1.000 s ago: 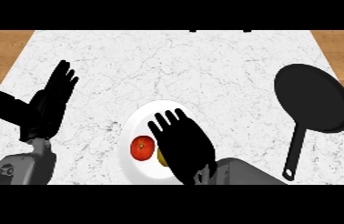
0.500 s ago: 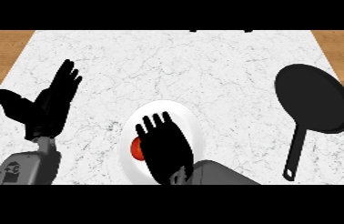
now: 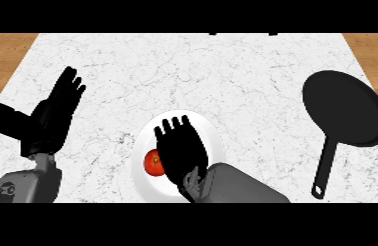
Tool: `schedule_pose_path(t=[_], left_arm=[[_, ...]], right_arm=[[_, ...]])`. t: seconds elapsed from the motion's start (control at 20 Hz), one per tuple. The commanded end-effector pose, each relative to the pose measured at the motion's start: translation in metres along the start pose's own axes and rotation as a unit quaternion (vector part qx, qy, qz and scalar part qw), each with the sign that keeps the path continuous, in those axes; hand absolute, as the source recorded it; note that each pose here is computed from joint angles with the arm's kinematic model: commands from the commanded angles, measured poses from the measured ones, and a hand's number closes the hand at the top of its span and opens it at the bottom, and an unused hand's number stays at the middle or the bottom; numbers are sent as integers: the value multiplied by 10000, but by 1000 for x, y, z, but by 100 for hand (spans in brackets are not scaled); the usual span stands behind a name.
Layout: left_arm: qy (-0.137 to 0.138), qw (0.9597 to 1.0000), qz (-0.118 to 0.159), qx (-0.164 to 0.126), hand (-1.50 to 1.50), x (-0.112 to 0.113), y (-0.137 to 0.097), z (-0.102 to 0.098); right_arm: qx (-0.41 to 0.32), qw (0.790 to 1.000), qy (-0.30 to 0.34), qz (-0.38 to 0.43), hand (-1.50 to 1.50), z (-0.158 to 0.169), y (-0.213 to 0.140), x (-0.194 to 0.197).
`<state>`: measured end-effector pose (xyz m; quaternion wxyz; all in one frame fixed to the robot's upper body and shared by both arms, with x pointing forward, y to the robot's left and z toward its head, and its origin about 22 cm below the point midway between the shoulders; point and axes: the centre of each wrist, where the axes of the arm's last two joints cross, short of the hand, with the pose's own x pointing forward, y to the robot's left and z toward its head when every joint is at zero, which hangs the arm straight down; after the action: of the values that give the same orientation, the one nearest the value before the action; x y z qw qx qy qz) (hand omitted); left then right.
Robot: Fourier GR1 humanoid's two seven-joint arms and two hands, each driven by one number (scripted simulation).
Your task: Pick the lemon from the plate and place it in the pan
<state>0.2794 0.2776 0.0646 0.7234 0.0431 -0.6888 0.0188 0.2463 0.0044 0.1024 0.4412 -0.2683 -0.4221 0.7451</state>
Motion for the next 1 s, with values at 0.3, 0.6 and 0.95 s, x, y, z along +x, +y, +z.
schedule_pose_path(t=[0.3, 0.6, 0.95], left_arm=[[-8, 10000, -6, 49, 0, -8, -24, 1], [-43, 10000, 0, -19, 0, -1, -24, 0], [-23, 10000, -32, -24, 0, 4, -2, -11]], right_arm=[[175, 9998, 15, -12, -150, -39, 37, -14], [95, 9999, -19, -111, -150, -47, 49, -11], [546, 9983, -119, -181, -150, -49, 62, -9]])
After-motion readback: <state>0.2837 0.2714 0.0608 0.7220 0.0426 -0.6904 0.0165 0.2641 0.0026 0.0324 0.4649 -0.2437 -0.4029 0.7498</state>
